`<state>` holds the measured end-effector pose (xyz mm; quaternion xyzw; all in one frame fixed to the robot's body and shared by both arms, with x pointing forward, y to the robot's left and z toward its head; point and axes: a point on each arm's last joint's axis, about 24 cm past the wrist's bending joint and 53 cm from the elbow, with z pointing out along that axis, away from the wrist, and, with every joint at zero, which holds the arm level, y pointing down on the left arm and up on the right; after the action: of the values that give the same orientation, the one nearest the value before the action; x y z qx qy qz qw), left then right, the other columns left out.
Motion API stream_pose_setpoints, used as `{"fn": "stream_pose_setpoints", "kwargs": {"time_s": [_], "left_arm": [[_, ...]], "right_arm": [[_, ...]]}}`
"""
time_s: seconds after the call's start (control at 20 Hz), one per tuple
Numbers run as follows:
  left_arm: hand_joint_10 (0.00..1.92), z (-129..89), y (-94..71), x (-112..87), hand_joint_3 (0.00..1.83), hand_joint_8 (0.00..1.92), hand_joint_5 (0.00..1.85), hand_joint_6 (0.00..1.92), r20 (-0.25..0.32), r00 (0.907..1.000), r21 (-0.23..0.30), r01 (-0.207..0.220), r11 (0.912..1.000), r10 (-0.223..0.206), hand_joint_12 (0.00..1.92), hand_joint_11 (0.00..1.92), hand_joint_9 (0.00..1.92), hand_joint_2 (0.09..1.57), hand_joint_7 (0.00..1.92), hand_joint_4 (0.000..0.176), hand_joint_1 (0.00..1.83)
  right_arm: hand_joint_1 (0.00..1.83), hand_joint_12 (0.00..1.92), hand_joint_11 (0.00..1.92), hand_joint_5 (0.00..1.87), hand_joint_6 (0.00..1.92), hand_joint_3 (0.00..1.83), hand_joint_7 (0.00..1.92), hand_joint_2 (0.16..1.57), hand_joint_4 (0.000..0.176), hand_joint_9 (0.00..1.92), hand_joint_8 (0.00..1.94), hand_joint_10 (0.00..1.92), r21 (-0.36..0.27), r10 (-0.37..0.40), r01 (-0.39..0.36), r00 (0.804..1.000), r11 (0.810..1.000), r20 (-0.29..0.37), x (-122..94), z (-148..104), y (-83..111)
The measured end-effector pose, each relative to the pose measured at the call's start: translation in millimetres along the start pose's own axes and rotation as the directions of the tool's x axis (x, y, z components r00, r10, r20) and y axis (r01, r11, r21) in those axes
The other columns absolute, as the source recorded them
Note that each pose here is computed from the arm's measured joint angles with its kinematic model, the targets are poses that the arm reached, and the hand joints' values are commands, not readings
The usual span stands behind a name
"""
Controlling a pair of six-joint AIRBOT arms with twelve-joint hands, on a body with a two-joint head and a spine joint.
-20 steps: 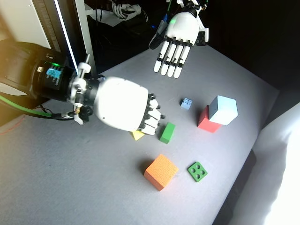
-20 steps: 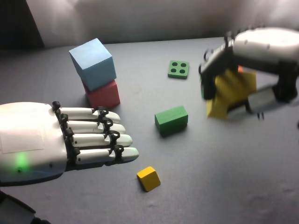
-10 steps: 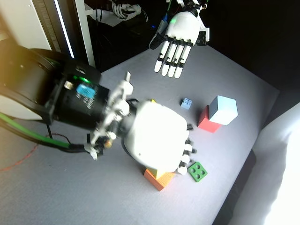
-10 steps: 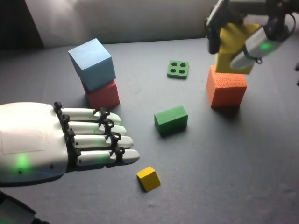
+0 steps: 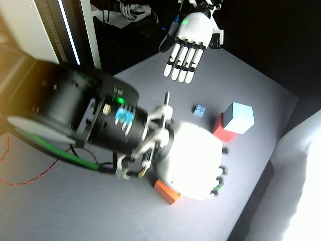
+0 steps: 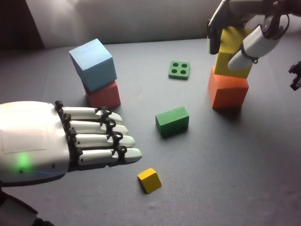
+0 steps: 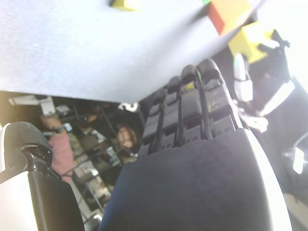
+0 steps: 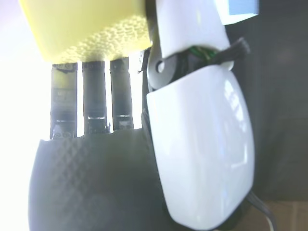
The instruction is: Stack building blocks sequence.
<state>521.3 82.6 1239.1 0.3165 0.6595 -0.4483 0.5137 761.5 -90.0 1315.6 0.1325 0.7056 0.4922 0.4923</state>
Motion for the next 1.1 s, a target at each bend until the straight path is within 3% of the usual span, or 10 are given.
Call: {"fn": "stream_pose_setpoints", "kwargs": {"time_s": [0.25, 0.45, 0.5, 0.55, 0.6, 0.65, 0.8, 0.95, 1.0, 1.1], "left_arm": [[0.00, 2.3, -2.3, 1.2, 0.00, 0.00, 0.00, 0.00, -0.004, 1.0000, 0.009, 0.000, 1.0000, 0.000, 0.22, 0.00, 0.08, 0.93, 0.06, 0.000, 0.41], [0.00, 2.6, -2.7, 0.0, 0.00, 0.00, 0.00, 0.00, -0.001, 1.0000, 0.011, -0.002, 0.9999, 0.002, 0.21, 0.00, 0.09, 0.93, 0.07, 0.000, 0.46], [0.01, 2.6, -2.7, -0.1, 0.00, 0.01, 0.02, 0.00, -0.001, 1.0000, 0.011, -0.003, 0.9999, 0.003, 0.29, 0.00, 0.12, 0.92, 0.10, 0.000, 0.41], [0.00, 2.6, -2.6, 0.0, 0.00, 0.00, 0.01, 0.00, -0.001, 1.0000, 0.011, -0.002, 0.9999, 0.002, 0.24, 0.00, 0.09, 0.93, 0.08, 0.000, 0.41], [0.00, 2.6, -2.6, 0.1, 0.00, 0.00, 0.01, 0.00, -0.001, 1.0000, 0.011, -0.002, 0.9999, 0.002, 0.23, 0.00, 0.09, 0.93, 0.08, 0.000, 0.42], [0.00, 2.6, -2.7, 0.0, 0.00, 0.00, 0.00, 0.00, -0.001, 1.0000, 0.011, -0.002, 0.9999, 0.002, 0.21, 0.00, 0.07, 0.94, 0.06, 0.000, 0.42], [0.00, 2.6, -2.5, 0.1, 0.00, 0.00, 0.04, 0.00, -0.001, 1.0000, 0.010, -0.002, 0.9999, 0.002, 0.35, 0.00, 0.12, 0.90, 0.11, 0.000, 0.42], [0.01, 2.6, -2.4, 0.0, 0.00, 0.01, 0.03, 0.01, -0.001, 1.0000, 0.010, -0.001, 1.0000, 0.001, 0.32, 0.00, 0.12, 0.91, 0.11, 0.000, 0.41], [0.00, 2.8, -2.5, -0.9, 0.00, 0.00, 0.02, 0.00, 0.001, 1.0000, 0.010, -0.003, 0.9999, 0.003, 0.27, 0.00, 0.11, 0.92, 0.10, 0.000, 0.40], [0.00, 3.0, -2.8, -1.1, 0.00, 0.00, 0.00, 0.00, 0.001, 1.0000, 0.011, -0.002, 0.9999, 0.002, 0.21, 0.00, 0.09, 0.94, 0.07, 0.000, 0.39]], "right_arm": [[1.49, 1.49, 0.82, 0.93, 1.04, 0.00, 1.00, 1.11, 0.000, 0.87, 0.85, 1.02, -0.001, 0.040, -0.040, 0.999, 0.999, 0.012, -2.2, 6.3, -2.0], [1.49, 1.47, 0.84, 0.96, 0.99, 0.00, 1.05, 1.10, 0.000, 0.89, 0.79, 1.00, 0.003, 0.061, -0.061, 0.998, 0.998, 0.019, -3.5, 9.1, -5.4], [1.49, 1.47, 0.83, 0.95, 1.01, 0.00, 1.04, 1.10, 0.000, 0.88, 0.80, 0.99, 0.008, 0.065, -0.065, 0.998, 0.998, 0.013, -0.6, 9.7, -7.5], [1.49, 1.50, 0.82, 0.91, 1.08, 0.00, 1.02, 1.11, 0.000, 0.85, 0.85, 1.04, 0.010, 0.074, -0.074, 0.997, 0.997, 0.009, 0.8, 10.1, -7.5], [1.39, 1.12, 0.79, 0.93, 1.09, 0.00, 1.04, 1.11, 0.000, 0.85, 0.86, 1.12, 0.010, 0.078, -0.078, 0.997, 0.997, 0.008, 1.2, 10.4, -7.3], [1.47, 1.42, 0.82, 0.93, 1.05, 0.00, 1.04, 1.11, 0.000, 0.86, 0.82, 1.05, 0.011, 0.079, -0.079, 0.997, 0.997, 0.008, 1.7, 10.4, -8.2], [1.49, 1.45, 0.85, 0.95, 1.01, 0.00, 1.06, 1.09, 0.000, 0.89, 0.77, 0.99, 0.024, 0.086, -0.085, 0.996, 0.996, -0.005, 8.9, 11.9, -14.3], [1.49, 1.49, 0.82, 0.94, 1.03, 0.00, 1.01, 1.10, 0.000, 0.87, 0.83, 1.02, 0.025, 0.089, -0.089, 0.996, 0.996, -0.007, 9.9, 12.2, -14.2], [1.39, 1.14, 0.77, 0.94, 1.09, 0.00, 1.00, 1.12, 0.000, 0.84, 0.90, 1.15, 0.026, 0.089, -0.089, 0.996, 0.996, -0.009, 10.3, 12.2, -14.6], [1.36, 0.96, 0.70, 0.90, 1.16, 0.00, 0.96, 1.14, 0.000, 0.78, 0.99, 1.25, 0.026, 0.090, -0.090, 0.996, 0.996, -0.008, 10.1, 12.2, -14.4]]}}
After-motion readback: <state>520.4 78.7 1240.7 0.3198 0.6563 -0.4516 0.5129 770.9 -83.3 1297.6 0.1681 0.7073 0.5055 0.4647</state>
